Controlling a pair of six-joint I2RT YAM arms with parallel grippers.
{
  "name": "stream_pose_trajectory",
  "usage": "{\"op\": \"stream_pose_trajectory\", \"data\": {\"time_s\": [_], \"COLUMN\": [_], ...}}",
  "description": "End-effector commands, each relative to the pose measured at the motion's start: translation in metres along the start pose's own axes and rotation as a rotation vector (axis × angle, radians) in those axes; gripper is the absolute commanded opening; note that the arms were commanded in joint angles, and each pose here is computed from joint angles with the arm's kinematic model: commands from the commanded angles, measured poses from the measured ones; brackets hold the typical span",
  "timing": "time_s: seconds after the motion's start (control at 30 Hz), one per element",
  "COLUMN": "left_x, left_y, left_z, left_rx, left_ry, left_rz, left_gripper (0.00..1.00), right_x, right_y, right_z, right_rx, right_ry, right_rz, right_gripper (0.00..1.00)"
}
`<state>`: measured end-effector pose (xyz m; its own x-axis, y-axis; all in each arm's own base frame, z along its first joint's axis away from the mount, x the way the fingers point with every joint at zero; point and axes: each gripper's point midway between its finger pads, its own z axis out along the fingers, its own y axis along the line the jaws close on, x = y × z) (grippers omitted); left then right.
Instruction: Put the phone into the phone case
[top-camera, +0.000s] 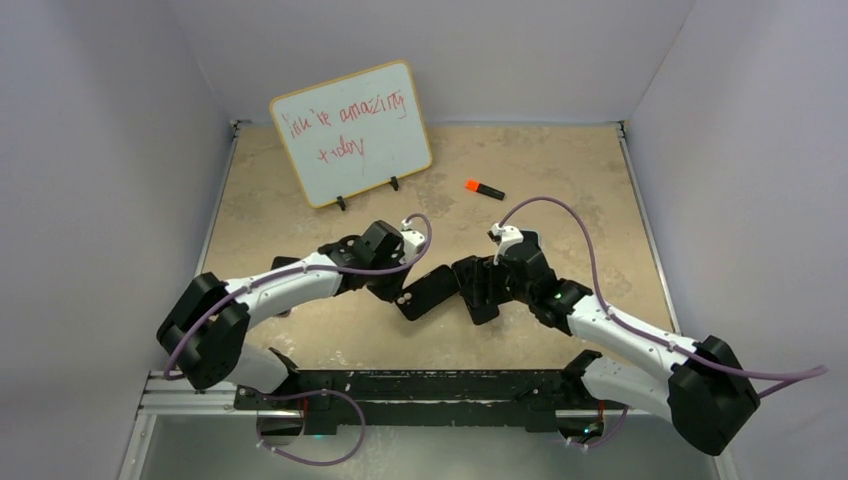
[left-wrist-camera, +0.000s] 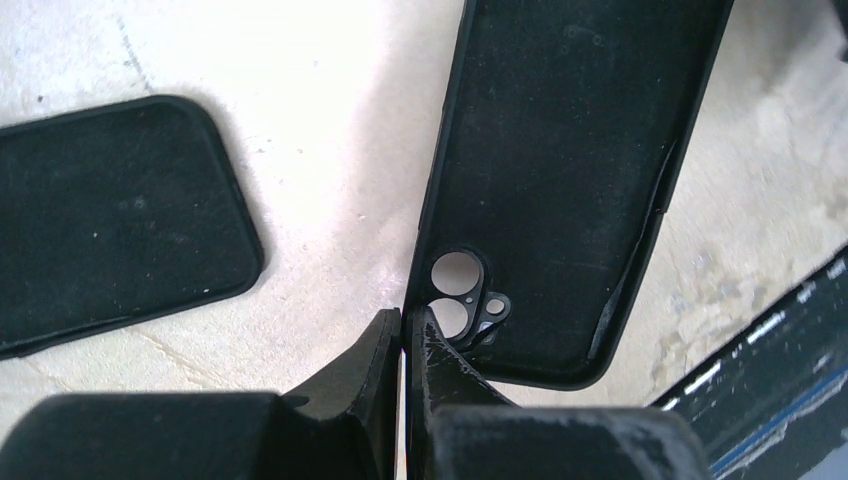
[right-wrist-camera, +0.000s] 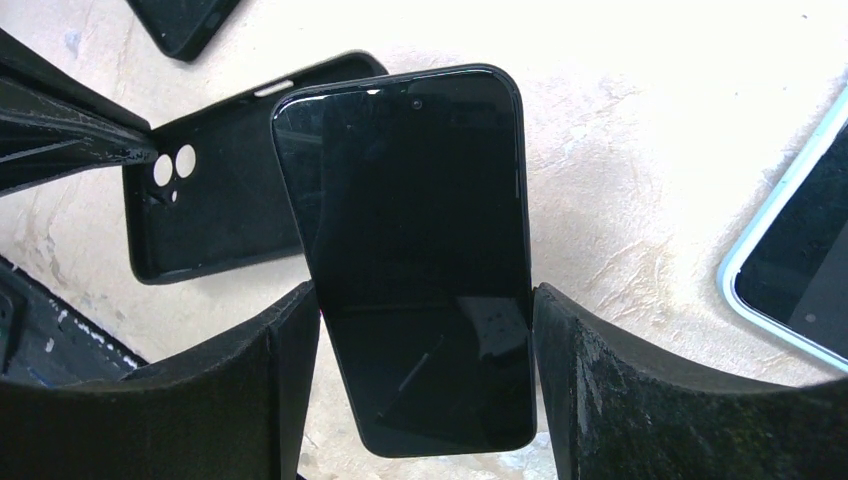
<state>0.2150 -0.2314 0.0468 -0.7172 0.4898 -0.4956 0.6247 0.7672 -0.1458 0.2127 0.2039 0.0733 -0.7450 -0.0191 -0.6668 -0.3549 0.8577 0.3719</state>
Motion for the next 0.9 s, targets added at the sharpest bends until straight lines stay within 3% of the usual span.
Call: {"op": "stream_pose_trajectory", "data": {"time_s": [0.0, 0.2, 0.57, 0.7, 0.8, 0.87], "left_x": [-0.019, -0.020, -0.028, -0.029, -0.043, -0.057], "left_y": [-0.019, -0.038, -0.035, -0.034, -0.031, -0.027], "left_z": [-0.012, -0.007, -0.003, -0.004, -0.015, -0.029], "left_rx": [0.127, 0.166, 0.156, 0.140, 0.093, 0.042], "left_ry": [-0.116, -0.117, -0.122, -0.121, -0.180, -0.241], "left_rz": [0.177, 0.374, 0.542, 0.521, 0.457, 0.384], "left_gripper": [0.00, 0.00, 0.00, 0.30, 0.61, 0.70], "right_x": [-0.017, -0.018, -0.012, -0.012, -0.013, -0.017], "right_y": [0.020, 0.023, 0.023, 0.023, 0.025, 0.029], "right_z": [-0.005, -0.007, -0.004, -0.003, -0.003, -0.003], "right_rx": [-0.103, -0.115, -0.115, -0.110, -0.121, -0.133], "right_ry": [-0.074, -0.083, -0.065, -0.064, -0.069, -0.078], "right_rz": [-0.084, -0.106, -0.097, -0.097, -0.104, -0.114], "right_gripper": [0.41, 0.40, 0.38, 0.38, 0.38, 0.38]}}
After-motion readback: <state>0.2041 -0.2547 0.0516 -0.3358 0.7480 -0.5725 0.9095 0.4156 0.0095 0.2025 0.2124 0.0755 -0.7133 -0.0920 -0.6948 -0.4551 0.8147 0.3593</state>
